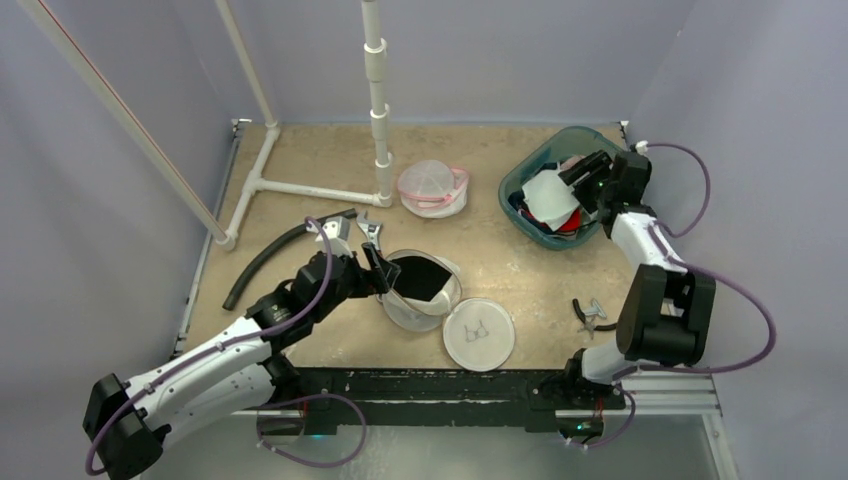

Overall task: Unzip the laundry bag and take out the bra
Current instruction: Pick up the bra from the laundry bag.

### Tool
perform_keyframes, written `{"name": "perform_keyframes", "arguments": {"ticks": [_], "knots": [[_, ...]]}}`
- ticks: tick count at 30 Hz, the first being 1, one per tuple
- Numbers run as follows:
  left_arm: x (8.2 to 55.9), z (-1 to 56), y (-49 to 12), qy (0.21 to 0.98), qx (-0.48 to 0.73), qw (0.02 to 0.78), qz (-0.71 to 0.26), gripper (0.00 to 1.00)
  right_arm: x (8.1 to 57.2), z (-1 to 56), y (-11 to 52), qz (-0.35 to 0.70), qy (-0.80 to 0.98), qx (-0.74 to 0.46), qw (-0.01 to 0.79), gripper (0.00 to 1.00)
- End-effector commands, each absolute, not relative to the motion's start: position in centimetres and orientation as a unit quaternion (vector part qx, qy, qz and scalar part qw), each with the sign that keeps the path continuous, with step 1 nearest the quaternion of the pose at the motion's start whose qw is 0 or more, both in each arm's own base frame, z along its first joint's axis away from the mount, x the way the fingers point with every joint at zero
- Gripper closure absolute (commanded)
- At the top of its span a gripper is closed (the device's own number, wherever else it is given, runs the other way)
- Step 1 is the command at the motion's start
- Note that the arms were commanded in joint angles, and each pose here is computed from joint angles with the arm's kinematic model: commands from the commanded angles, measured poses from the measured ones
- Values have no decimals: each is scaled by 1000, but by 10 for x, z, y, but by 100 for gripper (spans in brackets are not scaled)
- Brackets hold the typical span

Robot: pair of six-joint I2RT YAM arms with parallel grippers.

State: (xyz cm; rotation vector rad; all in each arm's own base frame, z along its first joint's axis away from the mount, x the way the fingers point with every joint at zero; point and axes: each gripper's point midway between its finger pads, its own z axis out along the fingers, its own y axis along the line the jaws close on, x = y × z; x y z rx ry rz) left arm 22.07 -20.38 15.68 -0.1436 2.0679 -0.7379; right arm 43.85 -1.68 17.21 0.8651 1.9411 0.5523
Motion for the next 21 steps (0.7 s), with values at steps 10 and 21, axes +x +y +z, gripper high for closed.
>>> {"name": "perform_keyframes", "arguments": {"ticks": [10, 21], "knots": [[228, 168, -206, 831, -62, 466, -297, 20, 456, 199, -14, 222, 765, 320, 512, 35], [220, 179, -200, 832, -38, 470, -294, 20, 366, 314, 177, 358, 750, 47, 554, 40]]}}
